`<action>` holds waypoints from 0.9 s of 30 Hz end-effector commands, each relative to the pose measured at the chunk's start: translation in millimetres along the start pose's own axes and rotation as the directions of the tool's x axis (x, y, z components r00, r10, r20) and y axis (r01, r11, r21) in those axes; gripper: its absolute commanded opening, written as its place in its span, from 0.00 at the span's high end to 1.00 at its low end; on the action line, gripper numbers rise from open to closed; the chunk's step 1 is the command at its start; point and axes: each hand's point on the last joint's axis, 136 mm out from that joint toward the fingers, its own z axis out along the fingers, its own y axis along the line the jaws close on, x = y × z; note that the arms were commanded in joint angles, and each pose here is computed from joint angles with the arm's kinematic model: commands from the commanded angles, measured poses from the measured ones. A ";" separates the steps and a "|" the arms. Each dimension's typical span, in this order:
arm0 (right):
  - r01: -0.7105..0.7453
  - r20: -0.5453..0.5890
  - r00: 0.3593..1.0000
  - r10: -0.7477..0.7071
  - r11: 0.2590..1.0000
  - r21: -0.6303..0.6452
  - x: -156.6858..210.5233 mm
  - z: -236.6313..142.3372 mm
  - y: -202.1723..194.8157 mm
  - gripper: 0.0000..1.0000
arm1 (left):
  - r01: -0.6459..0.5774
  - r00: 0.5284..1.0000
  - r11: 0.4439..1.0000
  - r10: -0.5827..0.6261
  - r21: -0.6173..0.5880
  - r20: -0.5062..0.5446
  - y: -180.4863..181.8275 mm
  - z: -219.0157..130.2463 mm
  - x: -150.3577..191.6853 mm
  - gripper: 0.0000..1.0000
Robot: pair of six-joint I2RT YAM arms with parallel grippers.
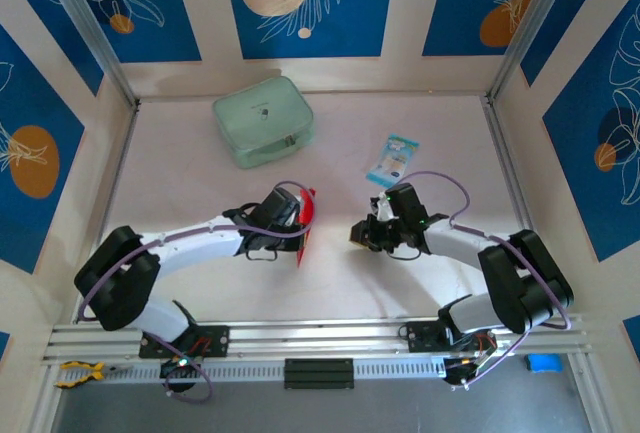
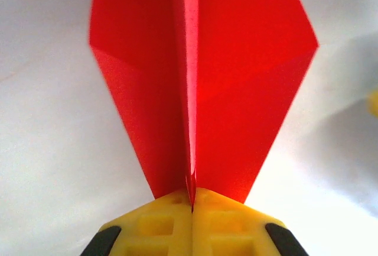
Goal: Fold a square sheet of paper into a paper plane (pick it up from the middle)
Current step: Move the paper plane to the center of the table.
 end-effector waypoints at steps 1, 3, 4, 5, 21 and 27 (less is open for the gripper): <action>0.018 0.006 1.000 -0.018 1.000 0.008 -2.4 -2.0 12.0 0.82 | -0.013 1.000 0.983 0.011 -0.182 -0.012 31.6 -6.8 6.0 0.97; 0.026 0.003 1.000 -0.026 1.000 0.005 -1.9 -0.5 15.8 0.82 | -0.007 1.000 0.977 0.003 -0.214 -0.018 37.6 -7.0 7.6 0.97; 0.029 0.001 1.000 -0.029 1.000 0.004 -1.9 0.1 17.0 0.82 | -0.004 1.000 0.976 0.000 -0.219 -0.019 38.6 -6.7 8.1 0.97; 0.032 -0.002 0.999 -0.032 0.999 0.005 -1.5 1.0 18.5 0.82 | -0.003 1.000 0.975 -0.002 -0.223 -0.024 39.7 -5.7 9.2 0.96; 0.041 -0.014 0.999 -0.041 0.999 0.002 2.2 5.3 21.6 0.82 | -0.008 0.996 0.985 -0.008 -0.173 -0.090 32.3 13.2 20.6 0.88; 0.028 -0.027 0.999 -0.027 1.000 0.007 3.7 10.4 16.4 0.82 | -0.012 0.996 0.986 -0.004 -0.167 -0.094 31.0 13.3 20.6 0.85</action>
